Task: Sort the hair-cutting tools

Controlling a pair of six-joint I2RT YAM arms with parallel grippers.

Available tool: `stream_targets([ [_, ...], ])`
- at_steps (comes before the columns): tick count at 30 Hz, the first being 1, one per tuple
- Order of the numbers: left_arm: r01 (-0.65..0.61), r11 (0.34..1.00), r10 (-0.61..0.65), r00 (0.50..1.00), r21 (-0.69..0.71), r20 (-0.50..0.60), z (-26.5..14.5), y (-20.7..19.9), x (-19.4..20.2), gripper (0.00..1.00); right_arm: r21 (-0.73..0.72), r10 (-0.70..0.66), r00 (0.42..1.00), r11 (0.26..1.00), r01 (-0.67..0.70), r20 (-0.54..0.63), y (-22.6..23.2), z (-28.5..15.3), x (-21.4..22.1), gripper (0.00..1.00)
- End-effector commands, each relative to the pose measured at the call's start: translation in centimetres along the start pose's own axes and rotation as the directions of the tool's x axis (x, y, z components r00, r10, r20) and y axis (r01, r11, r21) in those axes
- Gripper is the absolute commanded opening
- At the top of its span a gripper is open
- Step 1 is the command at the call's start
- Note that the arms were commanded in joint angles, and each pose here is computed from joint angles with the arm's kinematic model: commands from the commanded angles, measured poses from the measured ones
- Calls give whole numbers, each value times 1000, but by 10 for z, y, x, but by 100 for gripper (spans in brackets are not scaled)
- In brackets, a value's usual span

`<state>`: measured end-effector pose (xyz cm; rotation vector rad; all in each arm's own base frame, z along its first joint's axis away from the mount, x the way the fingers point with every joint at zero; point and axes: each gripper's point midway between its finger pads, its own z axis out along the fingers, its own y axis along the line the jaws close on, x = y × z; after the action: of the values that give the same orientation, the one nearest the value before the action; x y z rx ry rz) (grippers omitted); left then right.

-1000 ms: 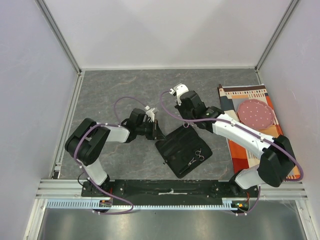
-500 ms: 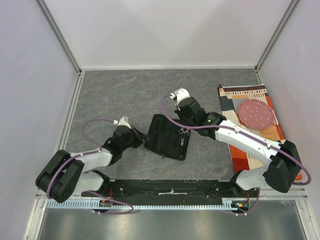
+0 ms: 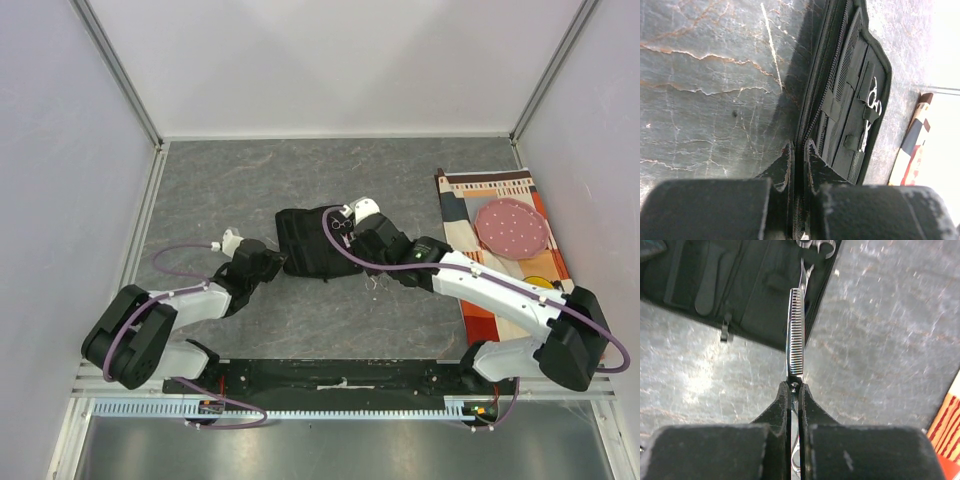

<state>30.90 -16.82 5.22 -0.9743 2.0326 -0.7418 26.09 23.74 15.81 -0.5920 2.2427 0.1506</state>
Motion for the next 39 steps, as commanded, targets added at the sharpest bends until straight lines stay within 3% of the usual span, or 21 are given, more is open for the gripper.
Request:
stream_targets([
  [1, 98, 995, -98, 995, -5, 33, 3, 6, -2, 2, -35, 46, 996, 998, -49, -73, 8, -5, 32, 0],
  [9, 96, 995, -96, 995, 1, 4, -5, 20, 8, 2, -44, 71, 984, 996, -79, -161, 25, 13, 68, 0],
  [29, 72, 997, -70, 997, 38, -43, -12, 21, 21, 2, 27, 81, 967, 997, -77, -240, 53, 85, 63, 0],
  [39, 66, 996, -63, 997, 65, -38, -18, 18, 19, 2, 74, 156, 950, 987, -141, -270, 48, 113, 66, 0],
])
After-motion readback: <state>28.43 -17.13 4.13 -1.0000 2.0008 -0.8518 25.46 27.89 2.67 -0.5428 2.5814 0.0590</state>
